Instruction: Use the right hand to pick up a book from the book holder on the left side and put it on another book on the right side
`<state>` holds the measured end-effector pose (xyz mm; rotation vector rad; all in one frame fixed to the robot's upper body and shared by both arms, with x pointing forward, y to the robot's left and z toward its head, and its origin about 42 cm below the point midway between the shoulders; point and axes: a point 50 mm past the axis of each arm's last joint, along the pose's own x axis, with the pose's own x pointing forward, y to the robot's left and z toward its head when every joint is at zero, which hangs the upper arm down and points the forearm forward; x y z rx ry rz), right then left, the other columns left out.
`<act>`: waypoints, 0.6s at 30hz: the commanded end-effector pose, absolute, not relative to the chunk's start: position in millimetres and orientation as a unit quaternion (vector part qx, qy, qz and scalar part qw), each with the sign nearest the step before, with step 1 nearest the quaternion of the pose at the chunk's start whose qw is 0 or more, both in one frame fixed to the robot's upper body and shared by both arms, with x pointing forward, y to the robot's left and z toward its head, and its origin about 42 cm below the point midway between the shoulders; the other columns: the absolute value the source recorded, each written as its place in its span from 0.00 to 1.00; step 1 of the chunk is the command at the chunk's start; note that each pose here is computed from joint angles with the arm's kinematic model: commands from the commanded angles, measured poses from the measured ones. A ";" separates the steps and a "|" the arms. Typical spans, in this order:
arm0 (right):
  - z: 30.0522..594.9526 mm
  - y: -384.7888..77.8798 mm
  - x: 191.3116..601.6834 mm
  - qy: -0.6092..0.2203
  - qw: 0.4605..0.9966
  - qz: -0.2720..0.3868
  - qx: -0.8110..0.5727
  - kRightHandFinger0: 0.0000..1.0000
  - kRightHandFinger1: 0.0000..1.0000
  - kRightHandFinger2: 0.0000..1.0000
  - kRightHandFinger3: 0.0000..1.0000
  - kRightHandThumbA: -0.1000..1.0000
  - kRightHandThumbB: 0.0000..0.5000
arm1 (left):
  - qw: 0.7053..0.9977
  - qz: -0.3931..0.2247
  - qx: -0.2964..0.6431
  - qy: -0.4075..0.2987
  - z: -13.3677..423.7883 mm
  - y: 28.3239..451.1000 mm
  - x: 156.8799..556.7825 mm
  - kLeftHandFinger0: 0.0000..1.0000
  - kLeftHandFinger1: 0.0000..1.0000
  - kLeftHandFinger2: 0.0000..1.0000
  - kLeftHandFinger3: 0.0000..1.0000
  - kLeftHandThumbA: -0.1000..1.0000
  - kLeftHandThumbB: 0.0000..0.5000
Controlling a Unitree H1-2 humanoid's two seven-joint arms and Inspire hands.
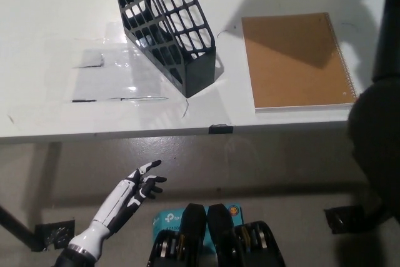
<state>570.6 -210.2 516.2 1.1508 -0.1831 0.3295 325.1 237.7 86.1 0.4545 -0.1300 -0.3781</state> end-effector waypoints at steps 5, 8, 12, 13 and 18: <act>530.1 -228.7 563.3 -0.113 0.815 0.166 0.543 0.00 0.26 0.74 0.99 0.00 0.08 | 0.954 -0.176 0.221 -0.099 87.3 242.7 317.6 0.75 0.80 0.86 1.00 1.00 0.36; 501.9 -223.5 572.6 -0.090 0.831 0.156 0.526 0.00 0.32 0.70 1.00 0.00 0.09 | 0.958 -0.164 0.214 -0.097 84.9 242.9 314.0 0.88 0.94 0.95 1.00 1.00 0.49; 470.9 -218.8 584.8 -0.051 0.849 0.145 0.506 0.00 0.20 0.69 1.00 0.00 0.10 | 0.963 -0.150 0.199 -0.104 83.2 243.0 312.7 0.98 1.00 1.00 1.00 1.00 0.56; 463.7 -218.2 588.3 -0.038 0.855 0.138 0.498 0.00 0.18 0.66 1.00 0.00 0.11 | 0.963 -0.148 0.199 -0.104 83.1 242.8 312.8 0.99 1.00 1.00 1.00 1.00 0.55; 437.1 -218.2 600.4 0.003 0.898 0.089 0.432 0.00 0.24 0.67 1.00 0.00 0.13 | 0.965 -0.141 0.198 -0.097 84.9 243.4 313.5 1.00 1.00 1.00 1.00 1.00 0.61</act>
